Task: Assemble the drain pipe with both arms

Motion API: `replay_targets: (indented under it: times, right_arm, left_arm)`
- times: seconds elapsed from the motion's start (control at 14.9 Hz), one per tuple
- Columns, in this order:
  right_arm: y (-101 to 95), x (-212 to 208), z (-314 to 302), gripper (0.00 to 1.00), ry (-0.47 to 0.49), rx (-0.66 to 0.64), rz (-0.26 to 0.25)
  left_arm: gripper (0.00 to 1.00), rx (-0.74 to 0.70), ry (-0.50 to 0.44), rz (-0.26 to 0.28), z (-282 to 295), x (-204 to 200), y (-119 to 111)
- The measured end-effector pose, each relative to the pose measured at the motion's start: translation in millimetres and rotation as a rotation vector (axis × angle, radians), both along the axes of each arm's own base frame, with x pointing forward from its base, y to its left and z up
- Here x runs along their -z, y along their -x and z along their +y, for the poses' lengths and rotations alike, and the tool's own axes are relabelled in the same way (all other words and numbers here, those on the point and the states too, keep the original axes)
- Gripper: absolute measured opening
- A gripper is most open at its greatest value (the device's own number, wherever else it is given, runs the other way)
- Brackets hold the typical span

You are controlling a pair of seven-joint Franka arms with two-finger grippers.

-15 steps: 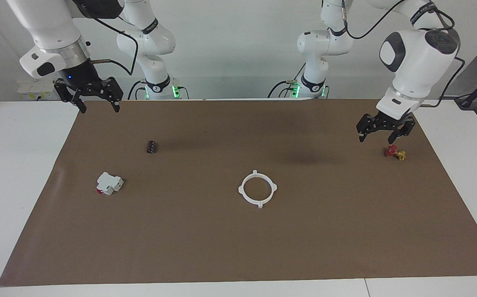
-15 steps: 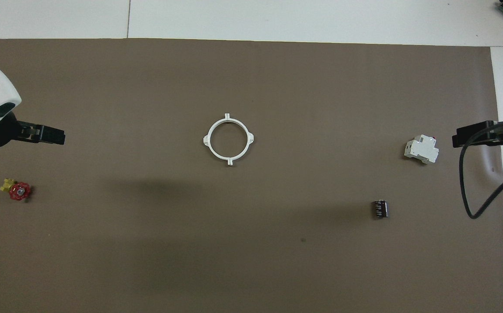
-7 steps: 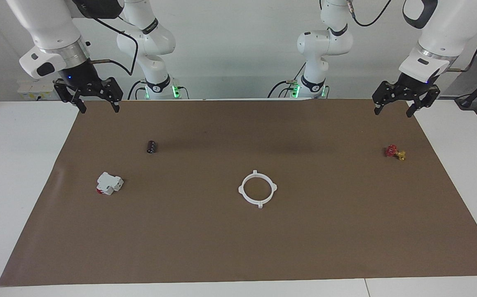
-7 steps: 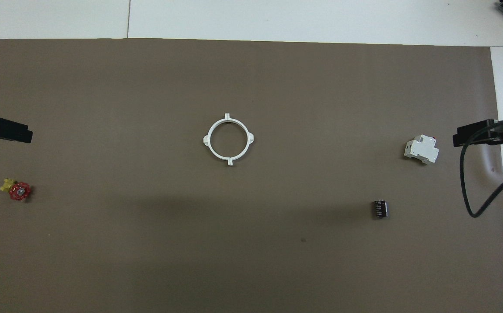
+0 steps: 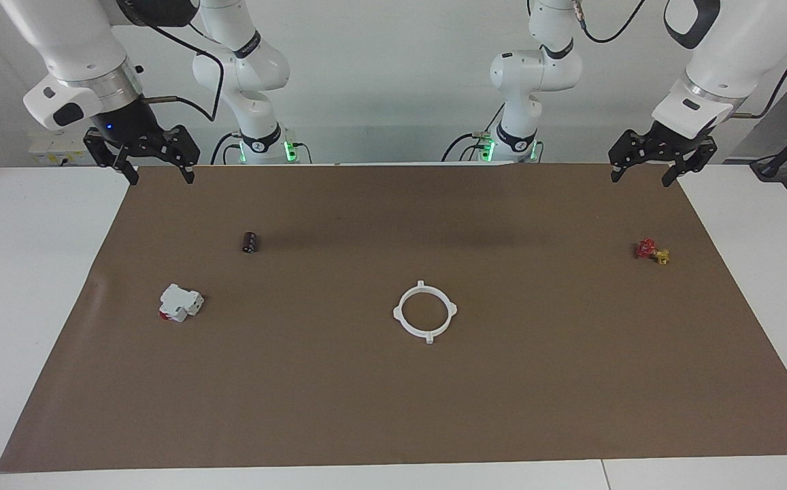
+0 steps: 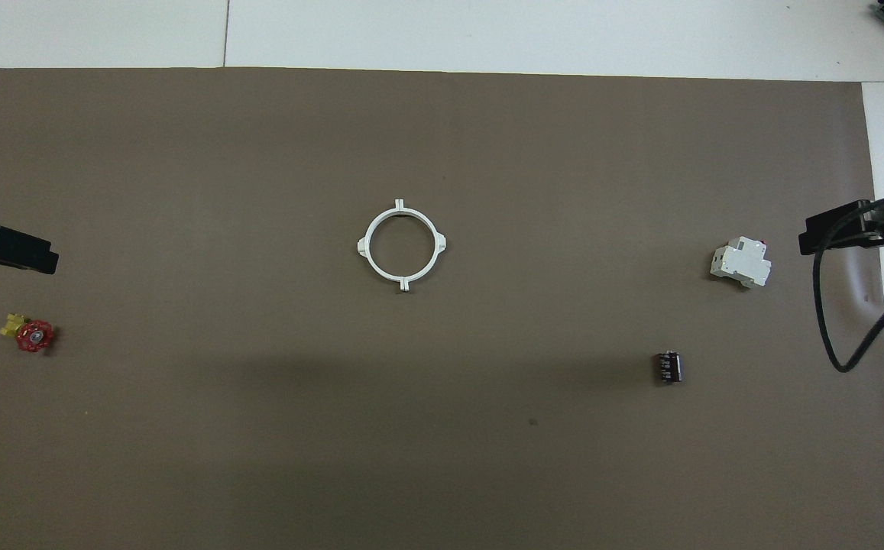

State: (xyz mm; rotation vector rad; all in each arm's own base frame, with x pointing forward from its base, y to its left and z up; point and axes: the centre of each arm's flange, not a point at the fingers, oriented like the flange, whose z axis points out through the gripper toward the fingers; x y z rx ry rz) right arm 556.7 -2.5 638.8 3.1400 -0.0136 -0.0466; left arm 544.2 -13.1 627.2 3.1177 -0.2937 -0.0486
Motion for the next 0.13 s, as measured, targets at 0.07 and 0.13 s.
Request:
replay_targets:
  times: [0.07,0.13]
  right_arm:
    - [-0.6,2.3,-0.2,1.0,0.001,0.0,0.005]
    - [-0.9,3.6,-0.3,1.0,0.001,0.0,0.008]
  left_arm:
    - [1.0,0.0,0.0,0.0,0.3,0.0,0.0]
    - [1.0,-0.001,0.0,0.0,0.3,0.0,0.0]
